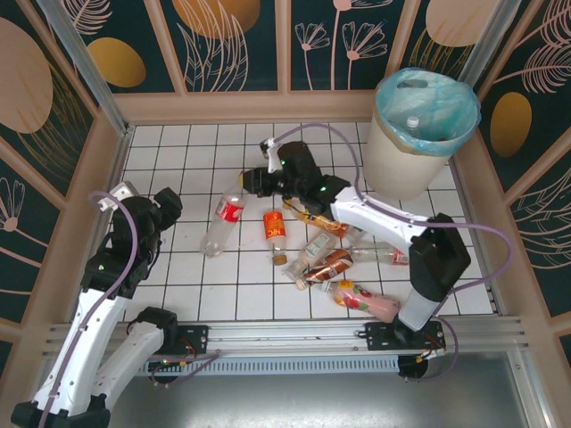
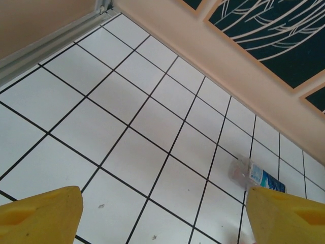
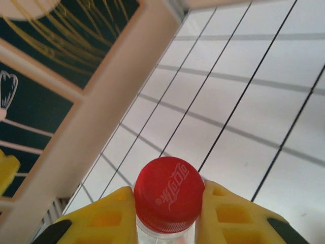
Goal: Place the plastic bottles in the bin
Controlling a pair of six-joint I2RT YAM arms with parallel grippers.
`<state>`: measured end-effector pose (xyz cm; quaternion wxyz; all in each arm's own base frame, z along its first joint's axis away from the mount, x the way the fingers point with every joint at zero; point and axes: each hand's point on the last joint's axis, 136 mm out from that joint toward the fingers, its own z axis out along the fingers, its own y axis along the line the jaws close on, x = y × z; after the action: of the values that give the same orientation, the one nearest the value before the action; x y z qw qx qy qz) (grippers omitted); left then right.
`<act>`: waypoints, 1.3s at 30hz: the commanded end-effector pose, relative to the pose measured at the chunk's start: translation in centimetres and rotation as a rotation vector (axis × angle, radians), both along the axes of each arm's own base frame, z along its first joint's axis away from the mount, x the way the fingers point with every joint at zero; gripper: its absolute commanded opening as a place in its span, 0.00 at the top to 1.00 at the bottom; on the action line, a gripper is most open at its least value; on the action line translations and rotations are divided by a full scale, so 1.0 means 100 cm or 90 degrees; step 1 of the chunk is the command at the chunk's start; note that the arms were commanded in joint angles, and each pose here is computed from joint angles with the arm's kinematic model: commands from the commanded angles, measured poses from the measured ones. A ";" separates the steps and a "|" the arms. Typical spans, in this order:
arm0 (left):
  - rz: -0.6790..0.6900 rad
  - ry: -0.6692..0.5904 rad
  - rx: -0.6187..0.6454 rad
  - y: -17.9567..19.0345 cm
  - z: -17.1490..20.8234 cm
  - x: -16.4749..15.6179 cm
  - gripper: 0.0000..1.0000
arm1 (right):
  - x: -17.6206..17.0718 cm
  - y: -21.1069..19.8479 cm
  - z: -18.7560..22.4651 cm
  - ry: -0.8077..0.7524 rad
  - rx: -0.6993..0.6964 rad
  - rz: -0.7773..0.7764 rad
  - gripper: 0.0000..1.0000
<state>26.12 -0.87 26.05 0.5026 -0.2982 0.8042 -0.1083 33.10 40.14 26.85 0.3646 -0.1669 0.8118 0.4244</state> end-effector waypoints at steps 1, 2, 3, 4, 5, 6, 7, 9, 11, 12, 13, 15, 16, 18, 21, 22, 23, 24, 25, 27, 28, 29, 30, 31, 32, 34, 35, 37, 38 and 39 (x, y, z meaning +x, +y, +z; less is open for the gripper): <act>-0.062 -0.048 -0.002 -0.019 0.032 0.022 0.21 | 0.028 -0.058 0.091 -0.130 -0.001 -0.079 1.00; -0.094 -0.059 -0.006 -0.029 0.041 0.030 0.22 | 0.035 -0.075 0.111 -0.158 -0.010 -0.103 1.00; -0.117 -0.061 -0.012 -0.037 0.045 0.037 0.22 | 0.039 -0.086 0.123 -0.176 -0.018 -0.118 1.00; -0.140 -0.078 -0.023 -0.046 0.060 0.044 0.24 | 0.044 -0.104 0.141 -0.203 -0.033 -0.142 1.00; -0.163 -0.091 -0.032 -0.055 0.071 0.052 0.25 | 0.049 -0.120 0.155 -0.221 -0.045 -0.164 1.00; -0.180 -0.098 -0.033 -0.064 0.078 0.058 0.26 | 0.055 -0.138 0.171 -0.239 -0.058 -0.190 1.00; -0.196 -0.108 -0.028 -0.074 0.088 0.064 0.26 | 0.058 -0.155 0.187 -0.255 -0.066 -0.214 1.00; -0.231 -0.133 0.002 -0.102 0.110 0.071 0.26 | 0.065 -0.191 0.213 -0.283 -0.084 -0.271 1.00; -0.276 -0.136 0.023 -0.136 0.121 0.081 0.26 | 0.066 -0.232 0.244 -0.323 -0.111 -0.338 1.00; -0.296 -0.137 0.026 -0.150 0.124 0.085 0.26 | 0.068 -0.252 0.254 -0.336 -0.128 -0.381 1.00; -0.318 -0.136 0.030 -0.167 0.125 0.090 0.26 | 0.068 -0.274 0.265 -0.349 -0.147 -0.422 1.00; -0.356 -0.141 0.039 -0.197 0.128 0.094 0.26 | 0.067 -0.315 0.278 -0.359 -0.188 -0.502 1.00; -0.379 -0.143 0.046 -0.213 0.128 0.096 0.26 | 0.067 -0.337 0.282 -0.358 -0.206 -0.542 1.00; -0.420 -0.146 0.054 -0.241 0.126 0.096 0.25 | 0.064 -0.375 0.284 -0.347 -0.228 -0.604 1.00; -0.479 -0.140 0.060 -0.275 0.117 0.095 0.25 | 0.061 -0.420 0.274 -0.319 -0.253 -0.669 1.00; -0.494 -0.135 0.062 -0.282 0.112 0.094 0.25 | 0.061 -0.432 0.267 -0.306 -0.259 -0.684 1.00; -0.502 -0.128 0.064 -0.285 0.108 0.094 0.24 | 0.062 -0.441 0.258 -0.292 -0.264 -0.692 1.00; -0.503 -0.123 0.064 -0.285 0.104 0.094 0.24 | 0.063 -0.448 0.249 -0.277 -0.271 -0.700 1.00; -0.497 -0.120 0.066 -0.283 0.100 0.094 0.24 | 0.061 -0.455 0.241 -0.266 -0.276 -0.710 1.00; -0.484 -0.120 0.071 -0.276 0.092 0.092 0.23 | 0.062 -0.461 0.222 -0.249 -0.286 -0.718 1.00; -0.476 -0.121 0.073 -0.271 0.086 0.090 0.22 | 0.063 -0.463 0.213 -0.242 -0.292 -0.718 1.00; -0.470 -0.118 0.076 -0.268 0.080 0.088 0.21 | 0.065 -0.464 0.201 -0.232 -0.302 -0.716 1.00; -0.464 -0.116 0.079 -0.264 0.076 0.087 0.21 | 0.068 -0.466 0.191 -0.221 -0.310 -0.714 1.00; -0.460 -0.109 0.082 -0.261 0.070 0.085 0.21 | 0.071 -0.466 0.178 -0.205 -0.321 -0.709 1.00; -0.459 -0.104 0.085 -0.260 0.066 0.084 0.21 | 0.074 -0.467 0.168 -0.193 -0.332 -0.706 1.00; -0.458 -0.093 0.085 -0.256 0.057 0.081 0.21 | 0.078 -0.468 0.150 -0.171 -0.346 -0.700 1.00; -0.457 -0.091 0.085 -0.255 0.054 0.080 0.20 | 0.080 -0.470 0.143 -0.159 -0.352 -0.705 1.00; -0.456 -0.085 0.085 -0.253 0.045 0.078 0.20 | 0.084 -0.473 0.123 -0.133 -0.370 -0.706 1.00; -0.454 -0.083 0.084 -0.251 0.041 0.077 0.19 | 0.087 -0.472 0.113 -0.120 -0.382 -0.697 1.00; -0.453 -0.082 0.083 -0.251 0.038 0.077 0.19 | 0.089 -0.471 0.106 -0.114 -0.390 -0.691 1.00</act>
<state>33.73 -26.44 29.13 0.4816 0.0501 0.8418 -0.2385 41.34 -6.43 38.87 0.5393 0.1385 0.8278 -0.0681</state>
